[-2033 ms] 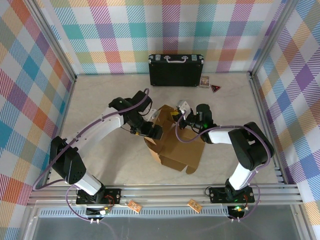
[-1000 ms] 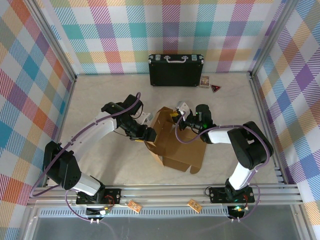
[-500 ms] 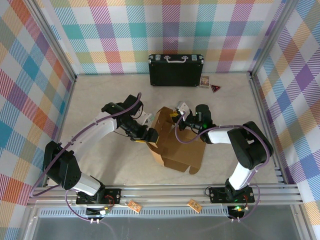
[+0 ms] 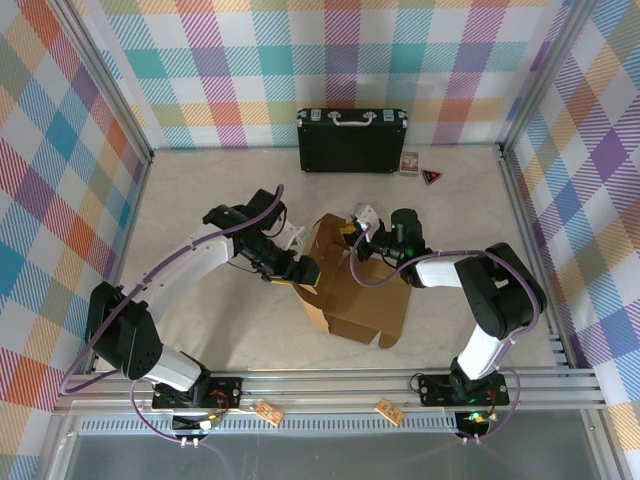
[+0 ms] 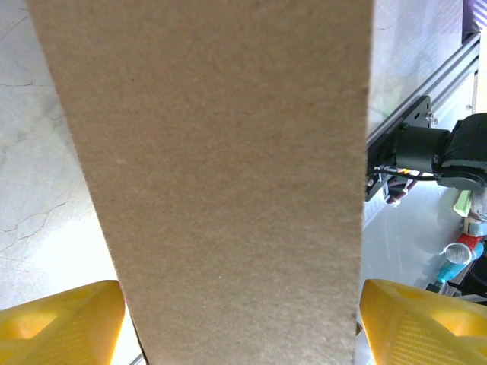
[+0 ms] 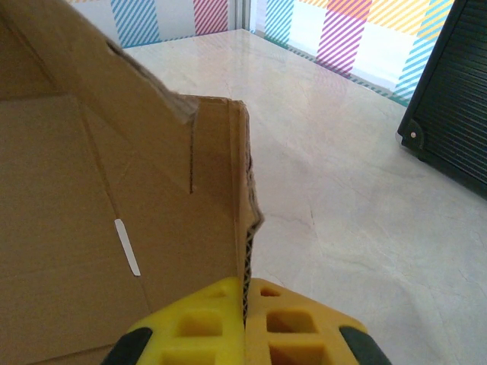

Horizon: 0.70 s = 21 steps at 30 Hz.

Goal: Fold the paper box

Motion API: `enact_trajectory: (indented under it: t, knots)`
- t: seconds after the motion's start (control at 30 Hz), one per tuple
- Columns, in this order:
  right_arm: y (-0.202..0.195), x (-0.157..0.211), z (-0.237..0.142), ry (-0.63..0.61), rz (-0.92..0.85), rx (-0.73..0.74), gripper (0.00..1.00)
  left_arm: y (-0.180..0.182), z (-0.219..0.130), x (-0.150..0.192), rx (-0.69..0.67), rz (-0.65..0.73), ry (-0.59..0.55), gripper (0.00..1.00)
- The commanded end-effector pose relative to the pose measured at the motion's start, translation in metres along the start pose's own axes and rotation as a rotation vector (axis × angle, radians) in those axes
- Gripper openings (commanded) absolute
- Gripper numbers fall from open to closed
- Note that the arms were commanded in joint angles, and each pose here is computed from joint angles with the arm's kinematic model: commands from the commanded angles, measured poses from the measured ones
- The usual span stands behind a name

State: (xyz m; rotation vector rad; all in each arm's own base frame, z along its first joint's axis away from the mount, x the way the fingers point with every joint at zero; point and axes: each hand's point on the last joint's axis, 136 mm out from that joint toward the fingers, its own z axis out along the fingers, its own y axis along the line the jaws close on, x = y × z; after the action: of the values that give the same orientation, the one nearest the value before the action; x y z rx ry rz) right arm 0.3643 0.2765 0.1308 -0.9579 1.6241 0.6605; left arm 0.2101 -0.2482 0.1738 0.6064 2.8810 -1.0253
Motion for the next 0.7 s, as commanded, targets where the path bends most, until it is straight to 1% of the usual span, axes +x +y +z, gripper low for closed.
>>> enact_trajectory:
  t: [0.0,0.23,0.47,0.57,0.67]
  knots:
    - [0.004,-0.004,0.003,-0.014,-0.023,-0.025,0.0,-0.007,-0.007,0.006,0.029,0.032,-0.015,0.81]
    - [0.004,-0.004,0.003,-0.013,-0.026,-0.023,0.0,-0.002,-0.006,0.01,0.009,0.036,-0.015,0.78]
    - [0.004,-0.004,0.003,-0.012,-0.028,-0.025,0.0,0.015,0.005,0.005,-0.055,-0.006,0.024,0.66]
    - [0.005,-0.003,0.003,-0.009,-0.027,-0.028,0.0,0.023,0.009,0.002,-0.095,-0.021,0.036,0.65]
    - [0.005,-0.004,0.003,-0.011,-0.027,-0.032,0.0,0.038,0.014,0.001,-0.173,-0.041,0.062,0.64]
